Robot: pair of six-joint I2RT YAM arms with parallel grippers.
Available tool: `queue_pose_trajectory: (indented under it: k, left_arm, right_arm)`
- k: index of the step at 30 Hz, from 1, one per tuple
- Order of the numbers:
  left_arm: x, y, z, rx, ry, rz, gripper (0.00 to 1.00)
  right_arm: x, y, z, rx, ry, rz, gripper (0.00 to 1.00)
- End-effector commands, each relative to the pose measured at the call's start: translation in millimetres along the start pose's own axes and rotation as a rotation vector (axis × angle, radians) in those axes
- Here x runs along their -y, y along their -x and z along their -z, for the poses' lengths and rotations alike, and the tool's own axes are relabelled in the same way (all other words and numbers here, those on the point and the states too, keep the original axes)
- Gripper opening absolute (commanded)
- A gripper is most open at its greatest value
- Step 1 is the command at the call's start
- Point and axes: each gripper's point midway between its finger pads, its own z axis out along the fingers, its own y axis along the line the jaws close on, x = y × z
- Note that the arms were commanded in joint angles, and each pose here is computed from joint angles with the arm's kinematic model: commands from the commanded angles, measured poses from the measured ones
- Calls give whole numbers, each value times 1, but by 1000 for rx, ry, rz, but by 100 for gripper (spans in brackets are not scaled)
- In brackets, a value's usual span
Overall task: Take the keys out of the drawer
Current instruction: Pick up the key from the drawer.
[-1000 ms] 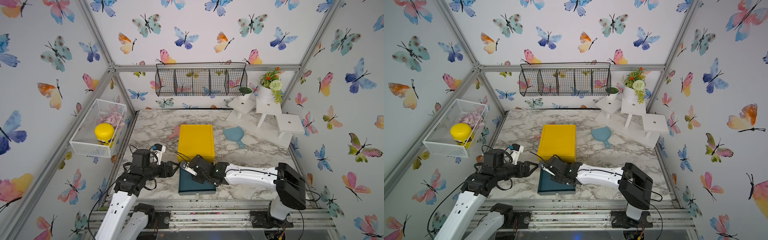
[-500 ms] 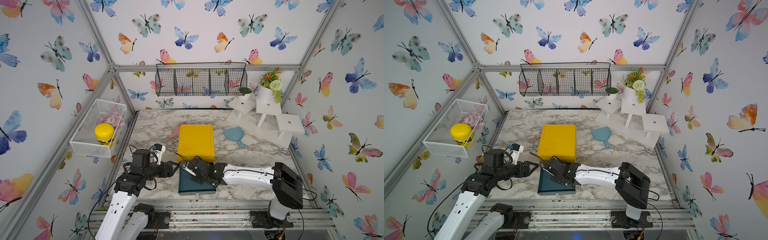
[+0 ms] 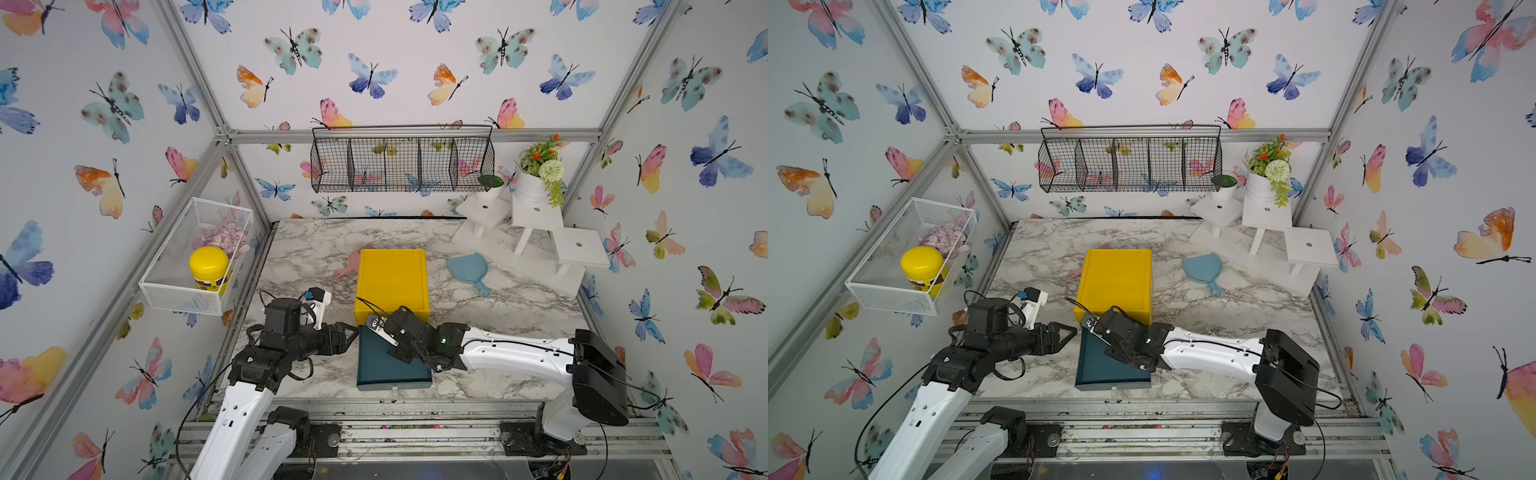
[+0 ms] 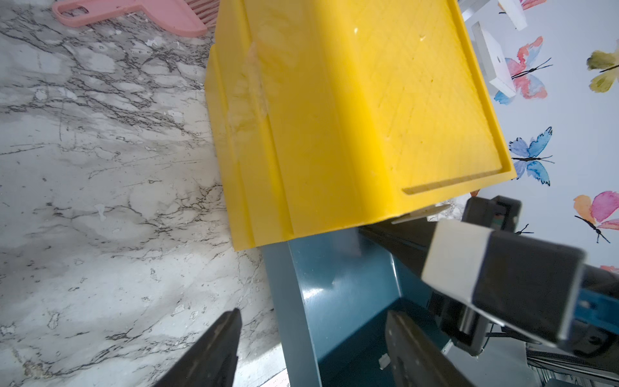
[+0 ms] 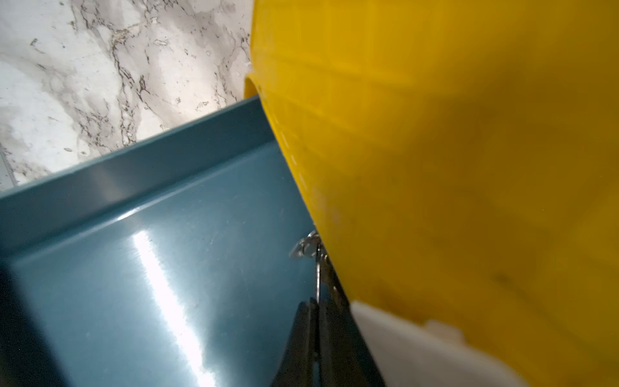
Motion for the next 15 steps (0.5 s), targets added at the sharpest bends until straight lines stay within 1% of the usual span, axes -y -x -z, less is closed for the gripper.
queue_pose_trajectory:
  k: [1, 5, 9, 15]
  left_arm:
    - [3, -1, -1, -3, -18, -18, 74]
    - [3, -1, 0, -1, -16, -19, 74]
    - [5, 1, 2, 6, -14, -31, 74]
    - [10, 8, 8, 31, -22, -49, 74]
  right_arm:
    - [4, 2, 5, 24, -14, 2, 7]
    - [0, 9, 11, 53, 20, -1, 7]
    - [-15, 25, 21, 131, 127, 20, 7]
    - [-23, 47, 42, 175, 234, 19, 6]
